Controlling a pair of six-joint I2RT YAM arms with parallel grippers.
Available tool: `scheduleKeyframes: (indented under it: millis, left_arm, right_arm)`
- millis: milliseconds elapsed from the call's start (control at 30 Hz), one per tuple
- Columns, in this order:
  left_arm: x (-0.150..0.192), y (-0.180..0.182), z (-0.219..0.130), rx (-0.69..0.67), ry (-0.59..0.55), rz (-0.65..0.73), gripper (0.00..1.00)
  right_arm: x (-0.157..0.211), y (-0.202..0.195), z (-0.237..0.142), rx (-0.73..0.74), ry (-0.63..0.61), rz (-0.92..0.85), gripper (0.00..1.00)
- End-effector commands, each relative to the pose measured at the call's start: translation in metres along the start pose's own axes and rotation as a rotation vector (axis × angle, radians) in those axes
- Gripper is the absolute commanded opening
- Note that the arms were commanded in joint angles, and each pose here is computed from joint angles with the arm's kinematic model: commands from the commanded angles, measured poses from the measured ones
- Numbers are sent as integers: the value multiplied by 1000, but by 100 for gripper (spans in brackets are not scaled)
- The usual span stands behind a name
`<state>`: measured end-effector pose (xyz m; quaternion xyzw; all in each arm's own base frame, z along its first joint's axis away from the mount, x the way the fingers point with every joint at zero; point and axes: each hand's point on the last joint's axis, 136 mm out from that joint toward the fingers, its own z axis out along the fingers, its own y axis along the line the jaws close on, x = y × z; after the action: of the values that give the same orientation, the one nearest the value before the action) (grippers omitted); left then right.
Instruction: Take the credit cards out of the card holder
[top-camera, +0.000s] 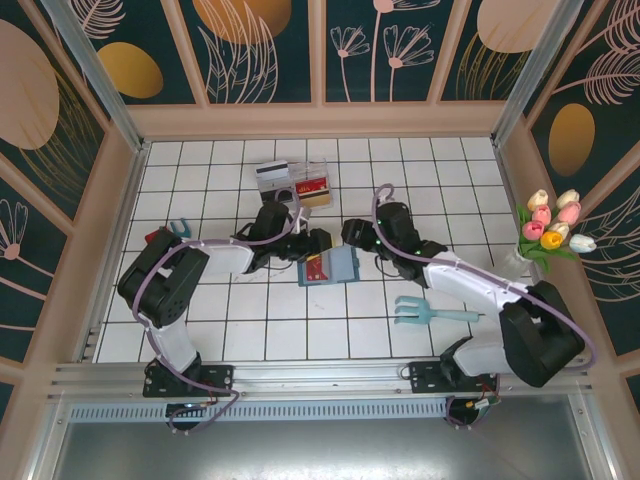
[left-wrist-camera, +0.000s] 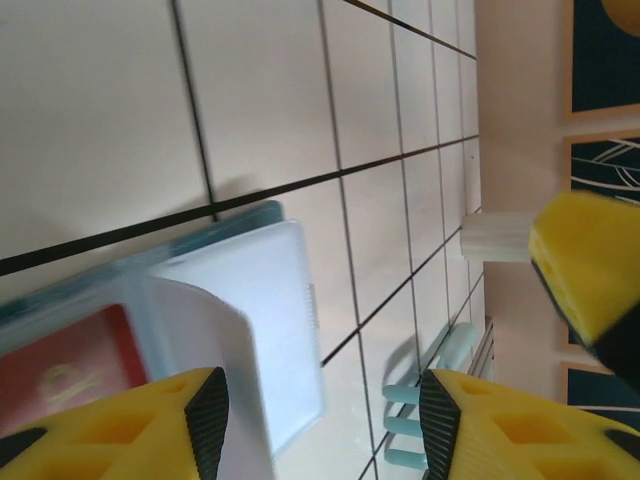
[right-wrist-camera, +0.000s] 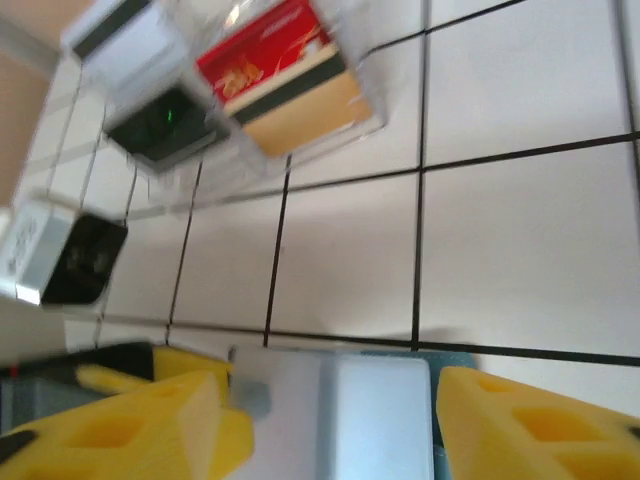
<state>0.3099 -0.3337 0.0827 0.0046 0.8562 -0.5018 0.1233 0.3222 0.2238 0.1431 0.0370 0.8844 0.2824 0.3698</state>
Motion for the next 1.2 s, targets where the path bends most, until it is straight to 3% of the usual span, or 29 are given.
scheduleKeyframes:
  millis: [0, 233, 400, 533, 700, 867, 1167]
  left_arm:
    - [3, -9, 16, -5, 17, 13, 54]
    - [5, -5, 43, -109, 36, 28, 56]
    - [11, 15, 51, -174, 48, -3, 56]
    - [8, 2, 48, -154, 48, 17, 57]
    - [-5, -17, 32, -168, -11, 62, 58]
    - [-9, -10, 15, -251, -55, 89, 44]
    - [-24, 16, -40, -348, -213, 21, 38]
  right_arm:
    - [-11, -15, -13, 46, -40, 54, 77]
    - [-17, -22, -27, 7, -53, 101, 93]
    - [-16, -24, -33, 5, -63, 89, 98]
    - [-16, -26, -36, 6, -69, 93, 98]
    - [-16, -17, -37, -30, -51, 82, 96]
    - [-15, -4, -40, -89, -30, 87, 92]
    - [11, 29, -26, -161, 96, 54, 76]
